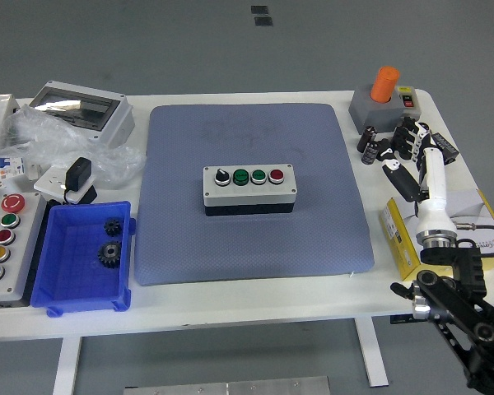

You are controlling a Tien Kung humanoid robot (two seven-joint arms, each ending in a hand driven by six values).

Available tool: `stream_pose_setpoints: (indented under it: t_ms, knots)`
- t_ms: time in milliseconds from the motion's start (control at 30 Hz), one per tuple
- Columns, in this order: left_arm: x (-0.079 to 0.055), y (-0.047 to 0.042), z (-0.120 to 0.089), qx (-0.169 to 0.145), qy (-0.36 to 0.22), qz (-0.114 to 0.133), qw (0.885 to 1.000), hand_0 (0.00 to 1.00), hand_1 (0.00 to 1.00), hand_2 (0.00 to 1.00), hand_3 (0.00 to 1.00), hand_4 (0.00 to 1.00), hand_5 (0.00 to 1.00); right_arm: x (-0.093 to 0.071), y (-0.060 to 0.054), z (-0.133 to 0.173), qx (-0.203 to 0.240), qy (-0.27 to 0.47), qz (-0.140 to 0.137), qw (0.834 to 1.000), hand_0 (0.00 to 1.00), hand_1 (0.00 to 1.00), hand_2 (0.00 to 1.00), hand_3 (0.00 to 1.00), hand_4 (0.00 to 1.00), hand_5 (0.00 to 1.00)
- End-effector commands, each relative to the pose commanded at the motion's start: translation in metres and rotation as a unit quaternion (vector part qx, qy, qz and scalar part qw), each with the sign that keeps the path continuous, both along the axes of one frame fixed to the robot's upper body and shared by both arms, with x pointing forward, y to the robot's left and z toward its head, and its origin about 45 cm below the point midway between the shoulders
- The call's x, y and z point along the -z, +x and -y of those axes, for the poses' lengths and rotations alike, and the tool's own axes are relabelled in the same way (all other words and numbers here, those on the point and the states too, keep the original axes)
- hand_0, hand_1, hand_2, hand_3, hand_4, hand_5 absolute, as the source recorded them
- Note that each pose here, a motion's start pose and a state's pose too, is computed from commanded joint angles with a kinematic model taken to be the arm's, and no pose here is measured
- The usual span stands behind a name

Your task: Pick up the button,place it on the desk,press the button,press the button

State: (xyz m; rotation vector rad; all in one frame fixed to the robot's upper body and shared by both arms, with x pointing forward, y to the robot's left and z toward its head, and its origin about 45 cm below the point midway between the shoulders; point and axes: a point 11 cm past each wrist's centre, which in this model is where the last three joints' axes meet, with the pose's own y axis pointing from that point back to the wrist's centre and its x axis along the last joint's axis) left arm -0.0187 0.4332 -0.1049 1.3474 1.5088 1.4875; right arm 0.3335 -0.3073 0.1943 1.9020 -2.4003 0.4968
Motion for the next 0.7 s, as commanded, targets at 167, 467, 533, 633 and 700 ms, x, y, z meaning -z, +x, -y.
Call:
stream_pose_setpoints:
  t_ms: [167,467,533,633,700]
  knots:
    - [0.000,-0.0009,0.001,-0.001,0.000,-0.001,1.000,0.727,0.721,0.593,0.651,0.540,0.183,-0.023,-0.004,-0.004,-0.014,0.071,0.076,0.994,0.843,0.787,0.835,0.886,0.739,0.618]
    - [0.001,-0.0021,0.002,-0.003,0.002,0.000,1.000,0.724,0.721,0.590,0.654,0.519,0.147,-0.010,-0.001,-0.026,-0.100,0.241,0.048,0.964,0.837,0.778,0.824,0.877,0.771,0.672]
    - [0.001,-0.0016,0.001,-0.003,0.005,0.003,1.000,0.723,0.719,0.591,0.655,0.514,0.145,-0.008,-0.002,-0.033,-0.122,0.280,0.042,0.951,0.839,0.770,0.805,0.844,0.854,0.920]
    - [0.001,-0.0004,-0.001,-0.002,0.012,0.009,1.000,0.723,0.719,0.591,0.655,0.514,0.145,-0.006,-0.002,-0.041,-0.152,0.330,0.036,0.931,0.839,0.770,0.805,0.844,0.854,0.920]
    - [0.001,0.0007,-0.002,-0.002,0.017,0.014,1.000,0.720,0.716,0.596,0.659,0.523,0.148,-0.005,-0.003,-0.049,-0.176,0.363,0.030,0.914,0.806,0.736,0.778,0.836,0.894,0.998]
